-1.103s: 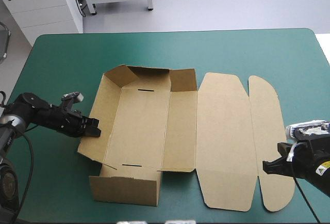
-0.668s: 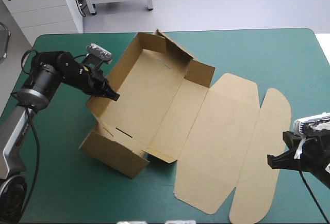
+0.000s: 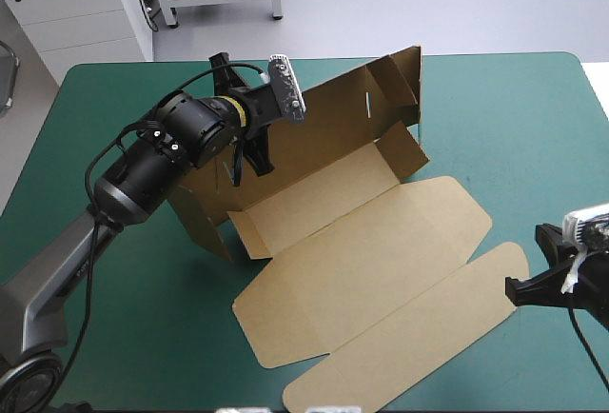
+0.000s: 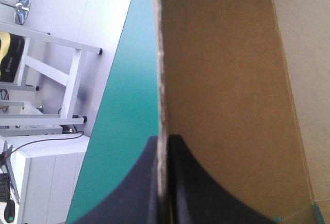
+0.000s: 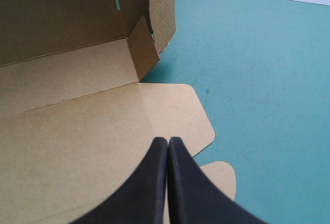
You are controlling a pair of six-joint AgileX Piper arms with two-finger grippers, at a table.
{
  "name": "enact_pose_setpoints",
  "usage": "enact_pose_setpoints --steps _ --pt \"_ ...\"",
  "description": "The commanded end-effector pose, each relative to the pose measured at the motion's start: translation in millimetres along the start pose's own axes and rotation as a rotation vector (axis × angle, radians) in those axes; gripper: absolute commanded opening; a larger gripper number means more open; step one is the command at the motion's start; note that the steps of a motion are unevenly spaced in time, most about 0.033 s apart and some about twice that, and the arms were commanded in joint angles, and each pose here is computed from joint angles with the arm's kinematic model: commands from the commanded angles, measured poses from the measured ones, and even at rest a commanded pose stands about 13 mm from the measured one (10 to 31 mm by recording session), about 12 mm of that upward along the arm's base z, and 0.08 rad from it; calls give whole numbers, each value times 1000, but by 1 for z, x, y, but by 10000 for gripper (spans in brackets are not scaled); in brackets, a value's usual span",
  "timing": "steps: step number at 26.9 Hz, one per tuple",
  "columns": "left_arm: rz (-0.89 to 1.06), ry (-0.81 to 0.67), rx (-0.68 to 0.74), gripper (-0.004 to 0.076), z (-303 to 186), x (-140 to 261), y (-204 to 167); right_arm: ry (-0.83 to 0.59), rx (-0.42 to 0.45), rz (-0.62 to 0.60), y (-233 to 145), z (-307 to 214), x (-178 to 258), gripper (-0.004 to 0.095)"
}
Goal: Fold the box
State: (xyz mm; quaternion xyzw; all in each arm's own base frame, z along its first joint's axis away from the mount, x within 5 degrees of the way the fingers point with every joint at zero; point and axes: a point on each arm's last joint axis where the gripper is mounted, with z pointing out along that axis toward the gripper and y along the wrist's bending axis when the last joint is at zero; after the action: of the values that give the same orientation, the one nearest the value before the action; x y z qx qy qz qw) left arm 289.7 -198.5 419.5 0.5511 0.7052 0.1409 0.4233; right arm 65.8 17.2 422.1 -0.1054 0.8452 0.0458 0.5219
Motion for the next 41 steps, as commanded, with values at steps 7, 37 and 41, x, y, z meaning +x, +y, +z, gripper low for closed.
enact_pose_setpoints --steps 7,37,41 --pt "173 -343 -164 -8 -41 22 -30 -72 13 11 -1 -6 -11 -15" --pt "356 -458 -117 -8 -16 26 -94 -72 8 31 0 -6 -11 -15" --pt "356 -454 -112 -8 -13 26 -95 -70 8 31 0 -5 -11 -15"
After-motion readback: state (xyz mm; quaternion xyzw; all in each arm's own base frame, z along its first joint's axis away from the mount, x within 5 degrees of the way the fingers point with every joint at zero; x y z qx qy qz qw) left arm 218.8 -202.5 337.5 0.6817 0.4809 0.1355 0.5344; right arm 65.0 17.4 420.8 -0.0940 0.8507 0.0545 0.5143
